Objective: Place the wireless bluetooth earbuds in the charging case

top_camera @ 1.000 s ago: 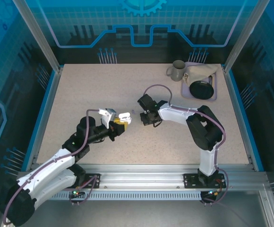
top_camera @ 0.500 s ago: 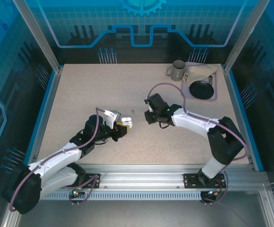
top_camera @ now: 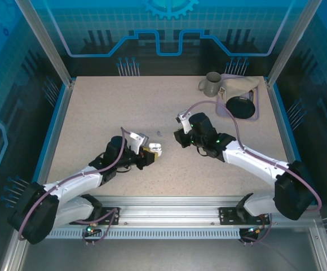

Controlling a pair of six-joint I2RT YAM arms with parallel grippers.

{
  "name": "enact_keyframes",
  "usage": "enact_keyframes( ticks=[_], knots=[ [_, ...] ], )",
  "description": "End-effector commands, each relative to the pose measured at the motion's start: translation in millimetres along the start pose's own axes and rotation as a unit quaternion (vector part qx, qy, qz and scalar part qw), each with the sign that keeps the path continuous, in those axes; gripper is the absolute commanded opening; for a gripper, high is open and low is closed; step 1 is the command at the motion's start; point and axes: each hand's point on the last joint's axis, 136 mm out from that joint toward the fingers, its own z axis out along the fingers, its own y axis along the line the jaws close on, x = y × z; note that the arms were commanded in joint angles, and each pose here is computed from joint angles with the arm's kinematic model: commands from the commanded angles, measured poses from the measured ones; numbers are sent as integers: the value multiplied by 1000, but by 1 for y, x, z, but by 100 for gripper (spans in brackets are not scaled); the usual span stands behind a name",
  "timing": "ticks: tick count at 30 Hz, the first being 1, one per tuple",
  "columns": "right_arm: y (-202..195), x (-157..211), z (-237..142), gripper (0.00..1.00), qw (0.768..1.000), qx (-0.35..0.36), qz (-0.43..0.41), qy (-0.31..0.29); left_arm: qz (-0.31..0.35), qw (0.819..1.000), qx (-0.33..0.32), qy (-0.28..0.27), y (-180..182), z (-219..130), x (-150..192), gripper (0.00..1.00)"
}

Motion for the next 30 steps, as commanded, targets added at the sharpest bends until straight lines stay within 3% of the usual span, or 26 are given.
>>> enact_keyframes(
  ticks=[1,13,30],
  knots=[
    [21,-23,-13,18,996,-47,-52,-53,31,998,53,-28,-22,0,-26,0],
    [56,-35,-46,18,977,-128,-131,-111,64,990,116,-46,-48,-4,-43,0],
    [93,-42,-73,17,954,-163,-198,-153,74,979,179,-56,-76,-10,-68,0]
  ],
)
